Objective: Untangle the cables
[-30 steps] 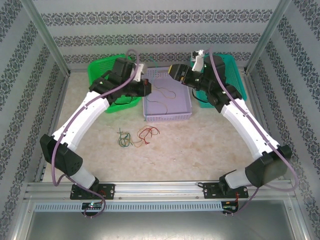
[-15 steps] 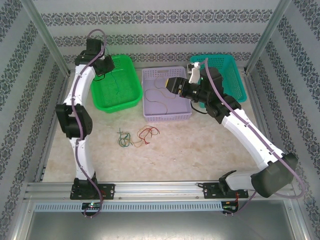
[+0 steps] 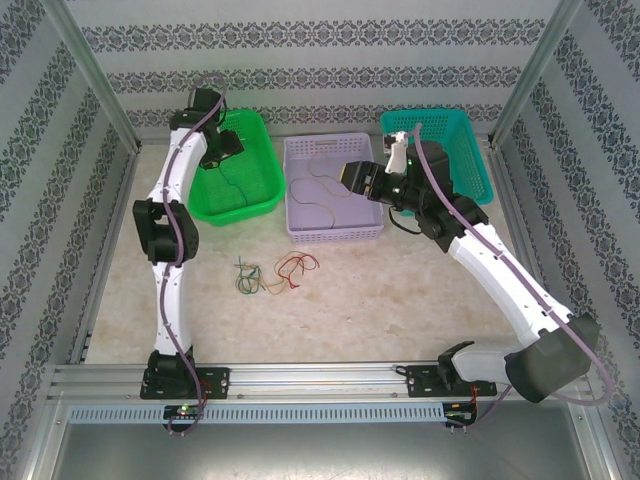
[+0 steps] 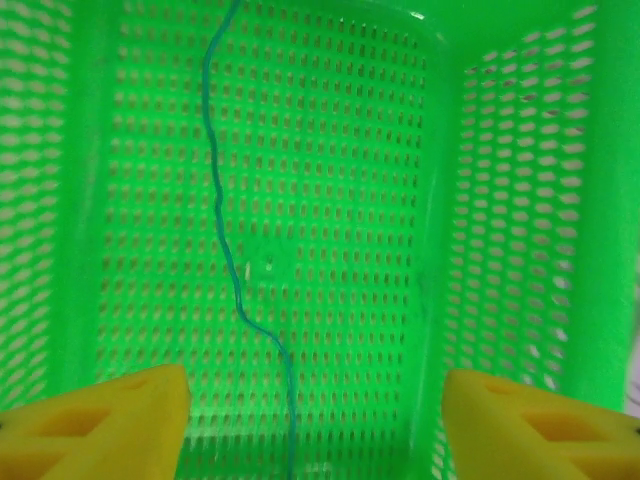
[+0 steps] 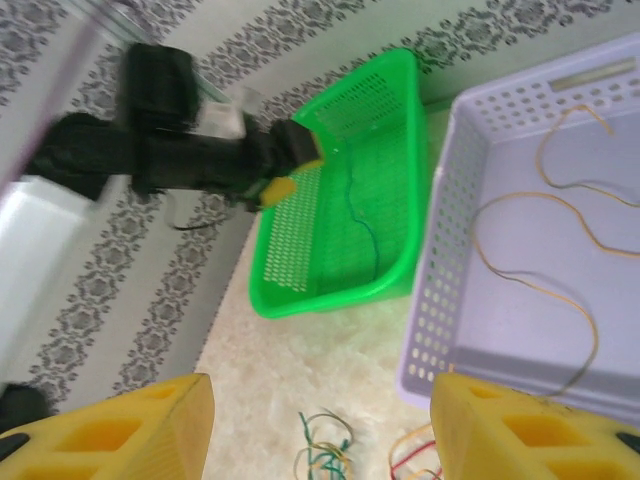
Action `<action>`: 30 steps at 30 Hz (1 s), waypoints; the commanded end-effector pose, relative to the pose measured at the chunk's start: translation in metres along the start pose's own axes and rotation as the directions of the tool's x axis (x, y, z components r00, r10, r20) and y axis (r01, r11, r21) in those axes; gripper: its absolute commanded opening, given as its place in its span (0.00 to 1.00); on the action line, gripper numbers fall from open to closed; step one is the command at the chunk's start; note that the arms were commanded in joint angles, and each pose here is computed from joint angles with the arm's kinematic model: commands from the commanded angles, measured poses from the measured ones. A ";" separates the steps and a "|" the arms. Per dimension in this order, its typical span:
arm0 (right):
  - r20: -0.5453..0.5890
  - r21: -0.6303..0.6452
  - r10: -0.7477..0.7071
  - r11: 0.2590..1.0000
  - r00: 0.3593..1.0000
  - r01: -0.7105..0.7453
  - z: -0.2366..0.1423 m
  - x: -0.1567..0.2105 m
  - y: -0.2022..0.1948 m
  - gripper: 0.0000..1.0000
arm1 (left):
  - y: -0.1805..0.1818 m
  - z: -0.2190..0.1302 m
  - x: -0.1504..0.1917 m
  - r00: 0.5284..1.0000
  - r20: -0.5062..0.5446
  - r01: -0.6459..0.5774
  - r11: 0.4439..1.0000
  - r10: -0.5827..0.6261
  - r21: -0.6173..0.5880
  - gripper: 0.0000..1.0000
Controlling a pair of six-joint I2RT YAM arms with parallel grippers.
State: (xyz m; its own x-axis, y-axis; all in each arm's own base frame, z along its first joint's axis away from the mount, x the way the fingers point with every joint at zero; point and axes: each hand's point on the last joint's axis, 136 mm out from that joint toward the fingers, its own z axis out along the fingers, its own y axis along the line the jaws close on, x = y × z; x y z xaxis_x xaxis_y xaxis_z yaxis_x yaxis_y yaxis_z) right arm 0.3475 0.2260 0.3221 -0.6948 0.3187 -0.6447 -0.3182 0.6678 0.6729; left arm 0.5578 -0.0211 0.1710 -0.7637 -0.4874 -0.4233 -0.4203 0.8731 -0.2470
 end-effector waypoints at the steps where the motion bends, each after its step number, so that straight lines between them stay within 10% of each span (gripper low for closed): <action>1: -0.038 0.062 -0.029 0.998 0.999 0.031 0.004 0.022 -0.020 0.59 | 0.006 -0.086 0.017 0.998 0.055 0.028 0.999 -0.027 -0.030 0.70; 15: -0.435 0.085 -0.107 0.984 0.894 0.159 0.058 0.203 -0.037 0.37 | 0.028 -0.107 0.292 0.885 -0.385 0.296 0.955 -0.262 0.031 0.63; 22: -0.575 -0.013 -0.376 0.892 0.726 0.451 0.080 0.287 -0.029 0.55 | 0.045 -0.079 0.320 0.863 -0.426 0.278 0.959 -0.272 -0.050 0.60; 30: -0.618 0.072 -0.370 0.852 0.694 0.518 0.110 0.296 -0.048 0.54 | 0.043 -0.049 0.316 0.877 -0.406 0.245 0.966 -0.256 -0.080 0.53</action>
State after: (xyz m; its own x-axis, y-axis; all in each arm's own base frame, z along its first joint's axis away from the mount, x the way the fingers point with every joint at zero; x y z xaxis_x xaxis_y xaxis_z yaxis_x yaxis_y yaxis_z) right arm 0.2082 0.3591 0.0575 -0.7858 -0.4347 -0.4400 -0.5807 0.7634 0.2829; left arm 0.2631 -0.1363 0.0744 -0.7598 -0.6451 0.0810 -0.6392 0.7184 -0.2744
